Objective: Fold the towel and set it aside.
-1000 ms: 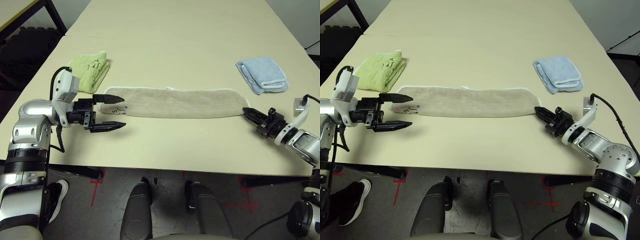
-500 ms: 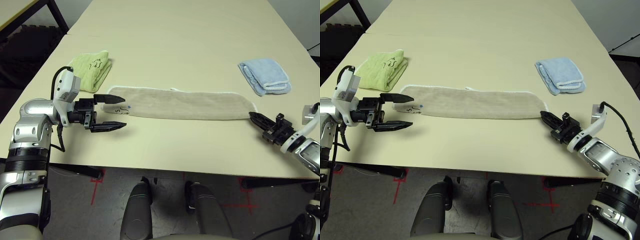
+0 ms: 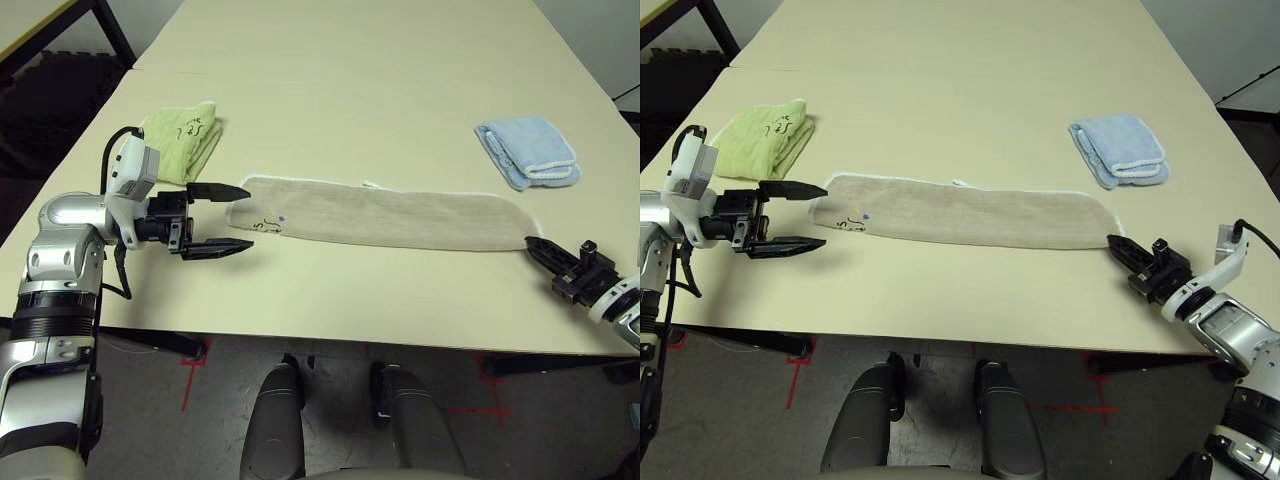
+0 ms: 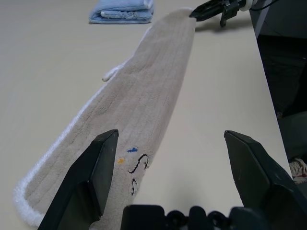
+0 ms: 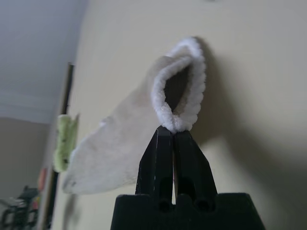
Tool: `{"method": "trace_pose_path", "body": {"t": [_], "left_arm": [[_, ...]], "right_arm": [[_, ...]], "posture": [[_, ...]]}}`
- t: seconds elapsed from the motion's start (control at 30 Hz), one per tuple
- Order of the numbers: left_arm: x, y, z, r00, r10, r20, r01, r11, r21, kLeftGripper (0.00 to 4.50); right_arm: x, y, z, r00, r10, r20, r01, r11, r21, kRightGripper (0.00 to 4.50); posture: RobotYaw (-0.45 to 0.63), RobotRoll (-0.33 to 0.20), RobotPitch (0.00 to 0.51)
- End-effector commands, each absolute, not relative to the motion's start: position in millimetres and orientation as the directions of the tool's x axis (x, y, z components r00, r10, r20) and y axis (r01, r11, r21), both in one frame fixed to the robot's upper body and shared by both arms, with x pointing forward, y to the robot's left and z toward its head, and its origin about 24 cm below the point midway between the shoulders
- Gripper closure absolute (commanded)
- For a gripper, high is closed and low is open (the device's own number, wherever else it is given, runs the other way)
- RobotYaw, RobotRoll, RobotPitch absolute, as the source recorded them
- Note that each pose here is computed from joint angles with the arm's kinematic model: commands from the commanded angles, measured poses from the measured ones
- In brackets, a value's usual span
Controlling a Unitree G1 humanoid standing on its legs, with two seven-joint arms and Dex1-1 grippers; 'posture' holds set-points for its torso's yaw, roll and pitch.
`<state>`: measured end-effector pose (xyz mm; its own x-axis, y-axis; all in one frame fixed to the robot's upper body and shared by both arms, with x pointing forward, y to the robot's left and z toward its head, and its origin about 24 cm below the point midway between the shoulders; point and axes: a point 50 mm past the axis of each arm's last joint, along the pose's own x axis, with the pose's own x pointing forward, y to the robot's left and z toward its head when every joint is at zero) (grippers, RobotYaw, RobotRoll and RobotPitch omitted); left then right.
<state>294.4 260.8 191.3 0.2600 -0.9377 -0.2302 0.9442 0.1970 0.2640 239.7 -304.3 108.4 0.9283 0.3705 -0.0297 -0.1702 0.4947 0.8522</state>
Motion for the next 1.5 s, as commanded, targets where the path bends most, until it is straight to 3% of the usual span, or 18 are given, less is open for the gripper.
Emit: {"method": "trace_pose_path", "body": {"t": [0.03, 0.37, 0.5, 1.27, 1.4, 1.5], "left_arm": [[295, 259, 191, 0.249, -0.940, -0.232, 0.944, 0.183, 0.274, 0.00], [296, 257, 189, 0.241, -0.941, -0.238, 0.948, 0.175, 0.268, 0.00], [297, 257, 190, 0.242, -0.940, -0.239, 0.947, 0.176, 0.269, 0.00], [295, 260, 191, 0.261, -0.933, -0.249, 0.943, 0.191, 0.274, 0.00], [295, 261, 190, 0.265, -0.931, -0.251, 0.942, 0.194, 0.274, 0.00], [296, 261, 190, 0.266, -0.930, -0.253, 0.942, 0.195, 0.272, 0.00]], "right_arm": [[238, -304, 123, 0.915, 0.400, 0.051, -0.259, 0.487, 0.834, 4.45], [245, -249, 139, 0.766, 0.638, 0.082, -0.440, 0.428, 0.789, 4.45], [248, -229, 138, 0.706, 0.708, 0.019, -0.474, 0.451, 0.756, 4.45], [274, -153, 114, 0.596, 0.782, -0.182, -0.509, 0.544, 0.668, 4.45], [274, -147, 119, 0.577, 0.807, -0.131, -0.546, 0.499, 0.672, 3.40], [274, -142, 120, 0.554, 0.822, -0.133, -0.576, 0.494, 0.652, 2.26]], "posture": [[-0.04, 0.000, 0.186], [-0.03, 0.000, 0.186], [-0.02, 0.000, 0.186], [0.00, 0.000, 0.185], [0.00, 0.000, 0.185], [-0.01, 0.000, 0.183]]}}
